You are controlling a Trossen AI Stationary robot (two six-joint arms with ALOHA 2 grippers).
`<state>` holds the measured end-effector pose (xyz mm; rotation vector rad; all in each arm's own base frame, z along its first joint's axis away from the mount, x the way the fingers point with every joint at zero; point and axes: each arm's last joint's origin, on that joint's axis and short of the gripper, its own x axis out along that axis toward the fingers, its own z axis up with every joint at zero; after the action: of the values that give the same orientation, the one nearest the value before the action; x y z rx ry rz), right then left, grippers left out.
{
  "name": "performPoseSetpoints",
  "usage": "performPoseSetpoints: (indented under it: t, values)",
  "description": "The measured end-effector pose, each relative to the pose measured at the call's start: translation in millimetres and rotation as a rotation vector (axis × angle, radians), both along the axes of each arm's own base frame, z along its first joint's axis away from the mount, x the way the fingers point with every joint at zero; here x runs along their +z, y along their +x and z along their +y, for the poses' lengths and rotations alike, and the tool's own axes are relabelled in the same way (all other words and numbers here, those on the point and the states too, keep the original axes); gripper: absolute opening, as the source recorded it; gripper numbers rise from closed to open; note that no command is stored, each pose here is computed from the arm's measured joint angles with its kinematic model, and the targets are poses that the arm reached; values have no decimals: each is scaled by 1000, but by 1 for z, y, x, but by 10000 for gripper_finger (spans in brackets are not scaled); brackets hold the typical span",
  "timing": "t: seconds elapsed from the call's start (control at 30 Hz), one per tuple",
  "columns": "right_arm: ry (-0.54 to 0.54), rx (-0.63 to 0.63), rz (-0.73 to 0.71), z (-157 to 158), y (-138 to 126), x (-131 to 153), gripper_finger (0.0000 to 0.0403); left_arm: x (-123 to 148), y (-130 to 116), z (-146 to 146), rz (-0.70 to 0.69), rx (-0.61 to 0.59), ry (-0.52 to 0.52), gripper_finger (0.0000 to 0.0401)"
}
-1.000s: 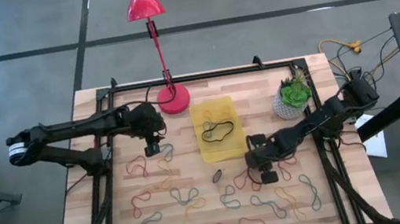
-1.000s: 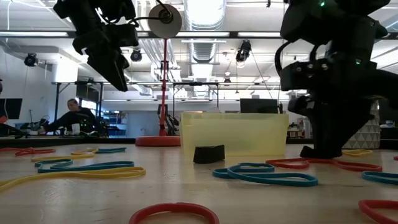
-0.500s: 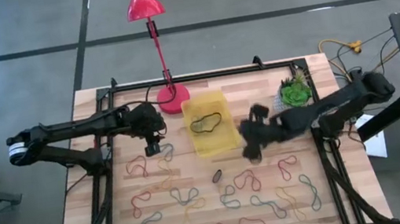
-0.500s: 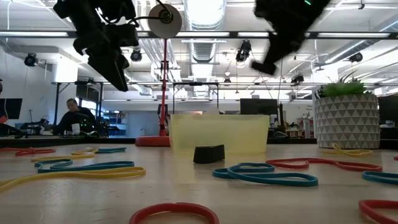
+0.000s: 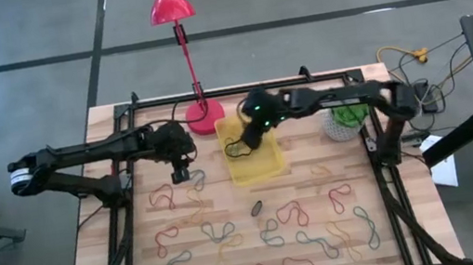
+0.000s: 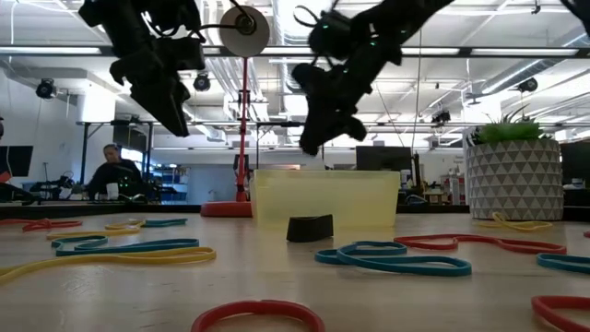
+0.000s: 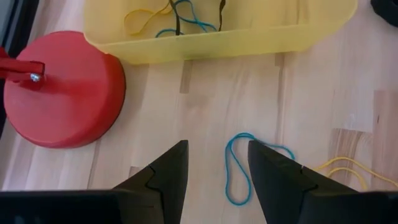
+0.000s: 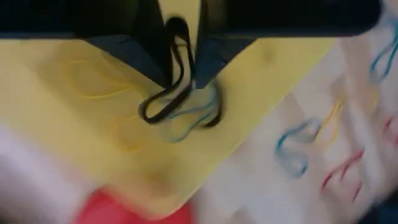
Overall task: Pick and place rubber bands into bin
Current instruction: Put the black rubber band into the yellow bin, then put the yellow rubber band into the yellow bin
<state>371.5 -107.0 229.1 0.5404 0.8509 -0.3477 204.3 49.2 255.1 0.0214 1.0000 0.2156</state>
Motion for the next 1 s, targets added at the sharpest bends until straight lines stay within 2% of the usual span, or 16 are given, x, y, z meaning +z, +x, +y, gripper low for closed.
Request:
performPoseSetpoints:
  t: [0.1,0.17,0.27,0.33,0.4,0.47,0.57,0.63,0.73,0.87,1.0]
  values:
    - [0,74,103,5,10,-5,127,-1,-1,0,17,4,-6,151]
    - [-44,157,163,11,11,-3,163,-2,-3,-1,28,22,-19,151]
    - [-223,301,204,27,5,18,206,-3,-3,-1,37,23,-21,151]
    - [-364,384,283,41,-9,30,225,-5,-4,-1,45,23,-22,151]
    - [-443,416,358,52,-26,34,236,-8,-5,-1,55,23,-19,151]
    - [-422,422,415,58,-47,31,244,-12,-6,-1,61,25,-16,151]
    - [-300,383,454,69,-80,19,248,-20,-7,-1,72,28,-20,151]
    - [-265,386,477,81,-98,7,249,-23,-8,-1,77,28,-21,151]
    - [-256,454,509,100,-121,-12,249,-25,-8,-1,76,27,-20,151]
    - [-304,597,567,117,-140,-36,247,-25,-8,-1,75,27,-8,151]
    - [-298,594,574,122,-146,-51,240,-25,-8,-1,74,28,-7,151]
